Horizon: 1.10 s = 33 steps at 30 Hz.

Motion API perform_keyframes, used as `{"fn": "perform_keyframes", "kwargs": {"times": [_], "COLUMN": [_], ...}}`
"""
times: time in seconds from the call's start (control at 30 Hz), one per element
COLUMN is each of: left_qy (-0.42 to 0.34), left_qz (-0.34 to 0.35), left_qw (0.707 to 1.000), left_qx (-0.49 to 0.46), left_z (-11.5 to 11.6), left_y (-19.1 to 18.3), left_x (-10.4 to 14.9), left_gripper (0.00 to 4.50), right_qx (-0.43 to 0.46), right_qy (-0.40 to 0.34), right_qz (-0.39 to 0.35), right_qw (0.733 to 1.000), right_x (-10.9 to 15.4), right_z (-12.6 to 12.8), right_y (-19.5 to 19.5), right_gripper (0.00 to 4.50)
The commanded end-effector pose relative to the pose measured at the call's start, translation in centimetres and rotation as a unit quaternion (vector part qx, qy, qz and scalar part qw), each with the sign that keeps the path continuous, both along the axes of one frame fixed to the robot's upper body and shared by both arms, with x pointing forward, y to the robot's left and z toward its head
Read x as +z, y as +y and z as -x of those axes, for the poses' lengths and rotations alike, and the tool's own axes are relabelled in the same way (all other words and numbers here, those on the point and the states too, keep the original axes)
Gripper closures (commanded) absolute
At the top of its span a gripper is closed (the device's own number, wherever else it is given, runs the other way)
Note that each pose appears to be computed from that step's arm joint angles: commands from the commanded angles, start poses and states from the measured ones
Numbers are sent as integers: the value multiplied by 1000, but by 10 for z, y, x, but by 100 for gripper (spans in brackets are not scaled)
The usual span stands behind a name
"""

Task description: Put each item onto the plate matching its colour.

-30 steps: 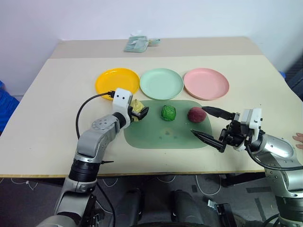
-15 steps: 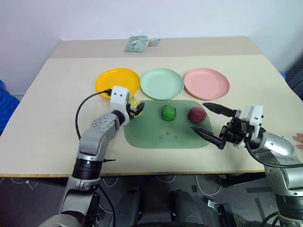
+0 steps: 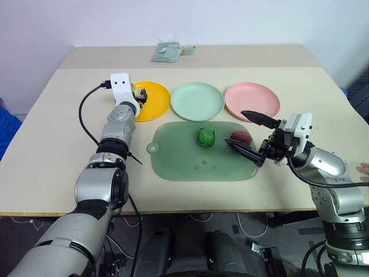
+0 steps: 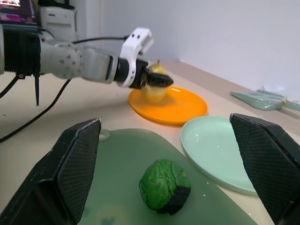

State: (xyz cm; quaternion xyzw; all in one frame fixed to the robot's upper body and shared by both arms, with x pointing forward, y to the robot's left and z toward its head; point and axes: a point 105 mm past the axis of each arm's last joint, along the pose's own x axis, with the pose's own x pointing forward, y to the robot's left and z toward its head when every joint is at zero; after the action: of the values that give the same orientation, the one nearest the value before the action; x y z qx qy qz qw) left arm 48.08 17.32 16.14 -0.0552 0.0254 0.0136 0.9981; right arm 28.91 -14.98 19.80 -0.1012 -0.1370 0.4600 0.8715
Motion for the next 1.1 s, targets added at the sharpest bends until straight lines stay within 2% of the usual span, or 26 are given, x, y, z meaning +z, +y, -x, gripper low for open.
{"fn": "perform_keyframes", "kwargs": {"times": [0.03, 0.23, 0.33, 0.47, 0.57, 0.67, 0.87, 0.97, 1.1], "left_qy": [-51, -84, -127, -164, -169, -148, -109, -77, -40], "left_qz": [16, 46, 54, 46, 23, -5, -31, -36, -89], "left_qw": [998, 994, 983, 963, 953, 955, 950, 920, 875], "left_qx": [-27, -51, -117, -207, -250, -257, -292, -383, -474], "left_z": [-5, -3, 6, 37, 72, 94, 114, 135, 153], "left_y": [-12, -17, -28, -39, -32, -21, -26, -47, -60], "left_x": [28, 36, 50, 62, 65, 58, 42, 29, 8], "left_gripper": [4, 4, 4, 4, 4, 4, 4, 4, 4], "right_qx": [-1, -6, -7, -5, 0, 6, 16, 27, 27], "right_qy": [-23, -22, -18, -13, -8, -2, 5, 9, 11], "right_qz": [-3, -6, -9, -8, -3, -4, -11, -2, -3], "right_qw": [1000, 1000, 1000, 1000, 1000, 1000, 1000, 1000, 1000], "right_x": [11, 11, 10, 8, 5, 3, 0, -3, -3], "right_z": [-1, 2, 3, 3, 1, -1, -4, -3, -4], "right_y": [2, 2, 3, 6, 13, 17, 24, 26, 26], "right_gripper": [0, 0, 0, 0, 0, 0, 0, 0, 0]}}
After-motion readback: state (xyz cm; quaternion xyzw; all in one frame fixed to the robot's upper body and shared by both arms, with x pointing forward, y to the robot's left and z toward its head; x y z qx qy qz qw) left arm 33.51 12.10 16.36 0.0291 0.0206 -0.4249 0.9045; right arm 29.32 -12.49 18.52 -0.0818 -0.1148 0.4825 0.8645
